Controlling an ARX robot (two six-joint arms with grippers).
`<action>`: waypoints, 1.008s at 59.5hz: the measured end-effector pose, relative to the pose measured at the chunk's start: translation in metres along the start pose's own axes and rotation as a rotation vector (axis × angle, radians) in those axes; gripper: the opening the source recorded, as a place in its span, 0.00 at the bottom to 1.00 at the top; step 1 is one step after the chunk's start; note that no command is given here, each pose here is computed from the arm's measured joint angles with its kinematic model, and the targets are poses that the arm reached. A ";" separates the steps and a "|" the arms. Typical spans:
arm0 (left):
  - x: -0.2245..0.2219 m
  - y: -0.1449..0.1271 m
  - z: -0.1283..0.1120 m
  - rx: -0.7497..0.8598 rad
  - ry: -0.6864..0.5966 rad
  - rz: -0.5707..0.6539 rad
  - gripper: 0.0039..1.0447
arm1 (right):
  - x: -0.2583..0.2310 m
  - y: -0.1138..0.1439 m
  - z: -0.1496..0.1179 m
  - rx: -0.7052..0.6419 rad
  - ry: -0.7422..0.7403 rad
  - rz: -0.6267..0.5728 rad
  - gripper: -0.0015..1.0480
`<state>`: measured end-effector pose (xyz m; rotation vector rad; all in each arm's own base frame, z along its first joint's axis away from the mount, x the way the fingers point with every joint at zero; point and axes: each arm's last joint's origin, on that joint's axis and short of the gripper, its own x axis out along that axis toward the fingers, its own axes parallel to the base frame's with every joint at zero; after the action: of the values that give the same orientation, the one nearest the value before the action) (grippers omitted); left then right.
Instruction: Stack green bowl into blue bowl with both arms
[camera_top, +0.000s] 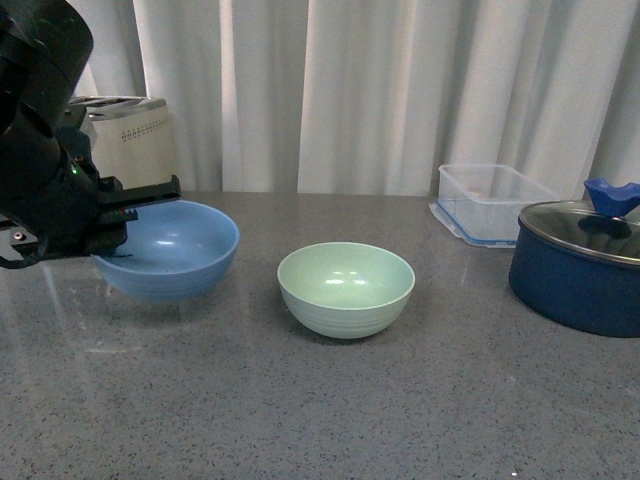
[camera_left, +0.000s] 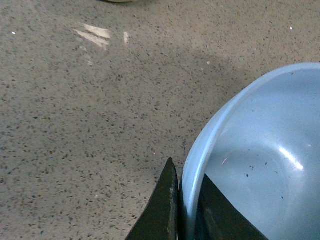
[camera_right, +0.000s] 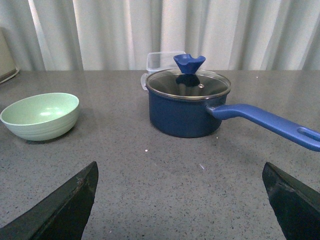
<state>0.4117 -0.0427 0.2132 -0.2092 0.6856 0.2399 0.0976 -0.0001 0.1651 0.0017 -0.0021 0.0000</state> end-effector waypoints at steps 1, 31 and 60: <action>0.001 -0.001 -0.001 0.001 0.004 0.000 0.04 | 0.000 0.000 0.000 0.000 0.000 0.000 0.90; 0.014 -0.024 -0.005 0.015 0.016 -0.031 0.04 | 0.000 0.000 0.000 0.000 0.000 0.000 0.90; 0.019 -0.026 -0.011 0.022 0.021 -0.031 0.41 | 0.000 0.000 0.000 0.000 0.000 0.000 0.90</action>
<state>0.4264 -0.0671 0.1959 -0.2016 0.7050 0.2007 0.0976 -0.0001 0.1650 0.0013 -0.0017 0.0000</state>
